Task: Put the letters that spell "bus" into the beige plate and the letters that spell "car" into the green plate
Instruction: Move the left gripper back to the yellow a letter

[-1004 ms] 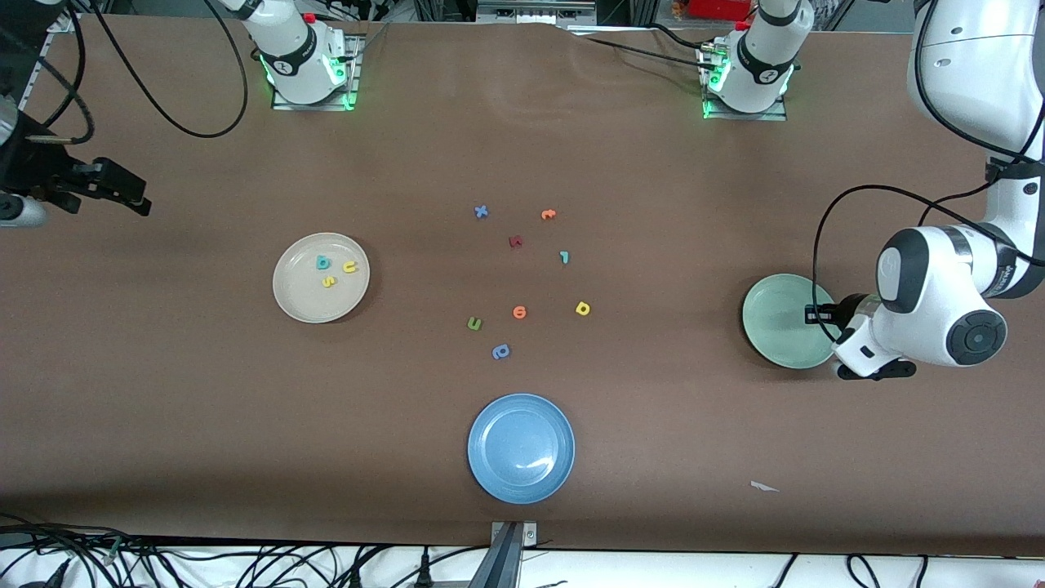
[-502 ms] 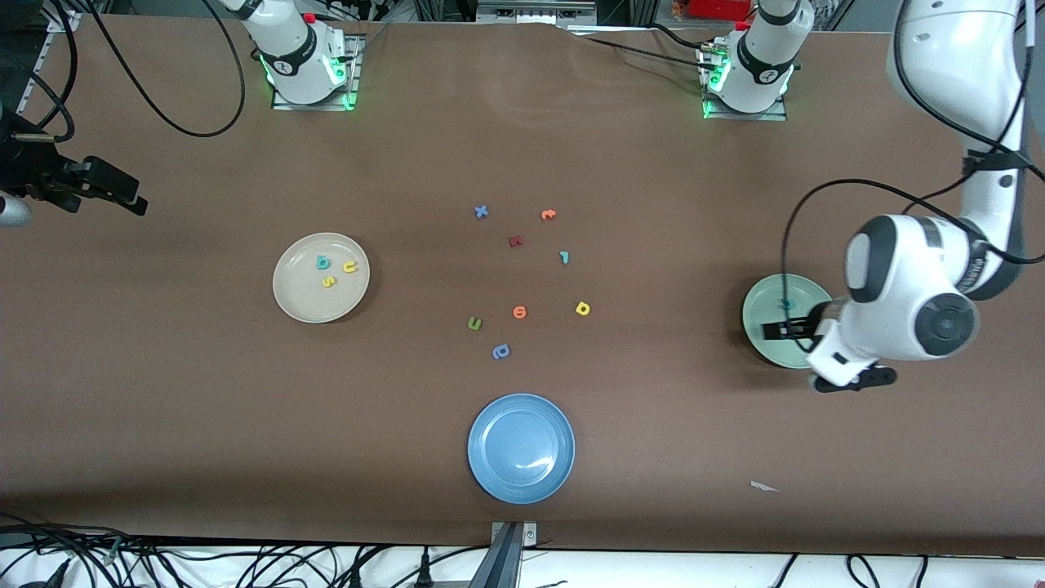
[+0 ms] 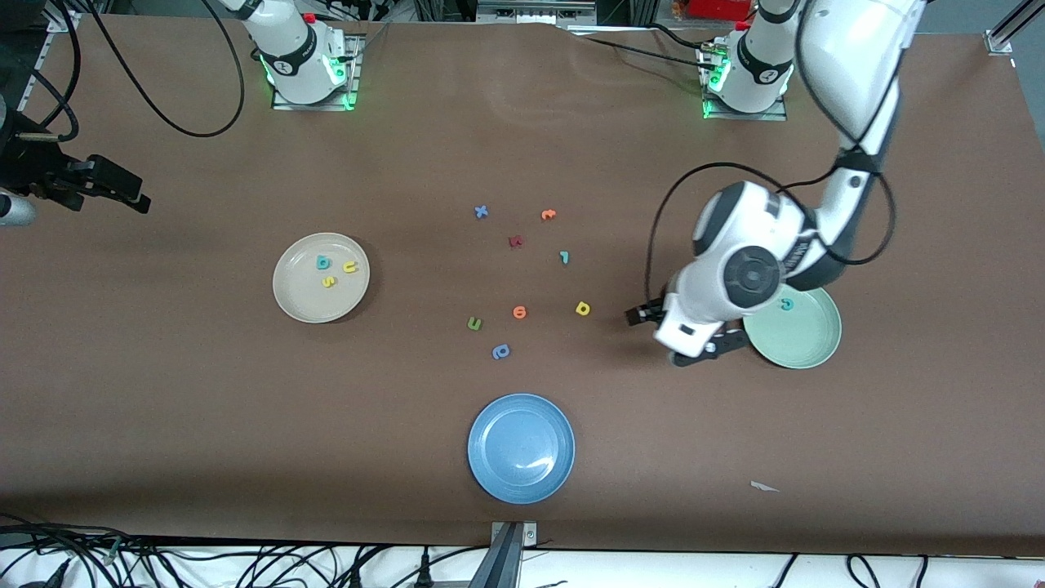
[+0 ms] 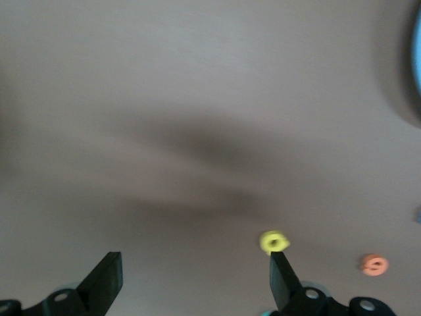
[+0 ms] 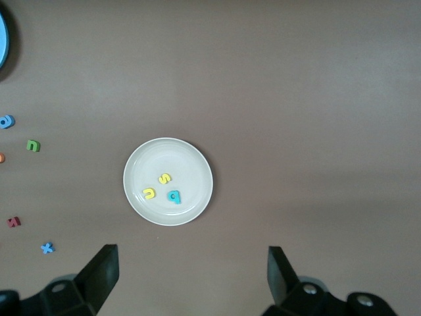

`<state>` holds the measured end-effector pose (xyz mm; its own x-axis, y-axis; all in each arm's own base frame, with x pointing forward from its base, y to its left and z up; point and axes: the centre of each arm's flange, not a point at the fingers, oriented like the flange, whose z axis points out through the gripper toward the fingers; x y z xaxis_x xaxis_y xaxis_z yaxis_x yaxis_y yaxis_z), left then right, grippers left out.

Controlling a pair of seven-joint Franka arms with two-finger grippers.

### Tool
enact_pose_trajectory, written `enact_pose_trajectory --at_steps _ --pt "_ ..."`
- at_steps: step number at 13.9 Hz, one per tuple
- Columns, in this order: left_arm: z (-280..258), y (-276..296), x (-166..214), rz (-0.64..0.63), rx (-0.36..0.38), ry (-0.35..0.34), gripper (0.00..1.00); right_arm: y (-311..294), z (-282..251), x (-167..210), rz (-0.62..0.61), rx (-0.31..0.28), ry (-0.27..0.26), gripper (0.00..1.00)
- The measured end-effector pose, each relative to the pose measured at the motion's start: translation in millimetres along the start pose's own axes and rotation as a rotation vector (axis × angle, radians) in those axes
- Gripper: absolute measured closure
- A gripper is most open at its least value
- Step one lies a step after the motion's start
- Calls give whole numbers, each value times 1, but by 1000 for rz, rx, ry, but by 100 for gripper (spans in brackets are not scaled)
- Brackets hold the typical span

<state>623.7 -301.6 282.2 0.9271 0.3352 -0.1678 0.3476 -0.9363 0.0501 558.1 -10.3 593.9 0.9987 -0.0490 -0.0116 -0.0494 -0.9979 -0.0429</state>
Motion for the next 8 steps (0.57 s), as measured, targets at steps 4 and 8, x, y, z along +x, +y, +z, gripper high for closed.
enact_pose_trajectory --at_steps 4,8 --pt "77 47 -31 32 -46 24 5 0 0 0 0 -2 -1 0" --pt "97 55 -40 69 -28 35 10 -1 0 0 -2 -2 -2 0"
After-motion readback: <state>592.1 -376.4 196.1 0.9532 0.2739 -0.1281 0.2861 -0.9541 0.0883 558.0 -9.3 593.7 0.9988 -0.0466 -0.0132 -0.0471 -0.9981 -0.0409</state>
